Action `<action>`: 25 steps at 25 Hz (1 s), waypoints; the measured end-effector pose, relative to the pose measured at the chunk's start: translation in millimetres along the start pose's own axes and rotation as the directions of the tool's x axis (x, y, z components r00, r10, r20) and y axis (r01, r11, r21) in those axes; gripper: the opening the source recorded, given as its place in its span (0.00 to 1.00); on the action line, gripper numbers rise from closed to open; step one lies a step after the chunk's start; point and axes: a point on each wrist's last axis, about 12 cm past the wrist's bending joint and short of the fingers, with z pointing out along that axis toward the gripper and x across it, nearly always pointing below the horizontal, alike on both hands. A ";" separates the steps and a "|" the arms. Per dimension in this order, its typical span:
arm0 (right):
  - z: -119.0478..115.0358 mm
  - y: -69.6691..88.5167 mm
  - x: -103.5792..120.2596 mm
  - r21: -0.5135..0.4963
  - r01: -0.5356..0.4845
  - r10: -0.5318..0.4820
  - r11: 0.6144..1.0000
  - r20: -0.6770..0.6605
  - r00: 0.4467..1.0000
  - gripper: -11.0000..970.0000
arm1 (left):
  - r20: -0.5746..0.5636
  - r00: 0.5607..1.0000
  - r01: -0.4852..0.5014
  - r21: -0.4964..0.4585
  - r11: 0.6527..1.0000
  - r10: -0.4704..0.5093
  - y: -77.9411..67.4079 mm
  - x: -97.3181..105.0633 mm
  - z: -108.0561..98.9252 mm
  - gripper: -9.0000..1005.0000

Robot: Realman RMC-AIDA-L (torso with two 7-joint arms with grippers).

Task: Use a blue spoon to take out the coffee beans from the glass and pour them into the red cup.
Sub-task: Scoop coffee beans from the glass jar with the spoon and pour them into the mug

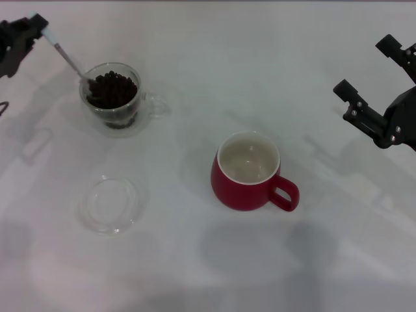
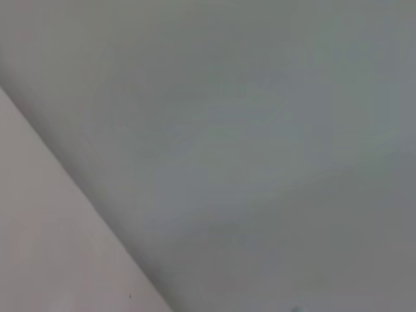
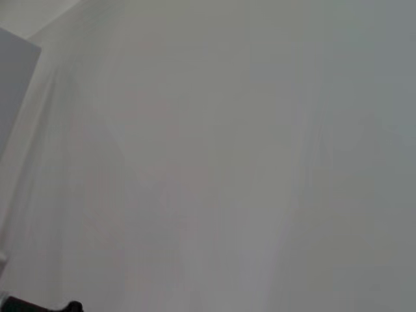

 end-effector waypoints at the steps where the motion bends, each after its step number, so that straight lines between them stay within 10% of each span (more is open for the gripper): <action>1: 0.0 -0.3 0.0 0.000 0.001 -0.001 1.000 0.000 1.000 0.87 | 0.008 1.000 0.005 0.011 1.000 -0.005 0.1 -1.1 -2.9 0.13; 13: 6.4 -2.9 -0.4 -0.013 0.007 -0.007 1.000 0.012 1.000 0.87 | -0.018 1.000 0.007 0.110 0.994 -0.005 -9.3 -0.7 -9.1 0.13; 25: 24.2 -8.5 0.3 -0.022 0.026 -0.025 0.999 0.032 0.999 0.87 | -0.207 0.978 0.022 0.227 0.974 0.026 -42.7 26.7 30.3 0.13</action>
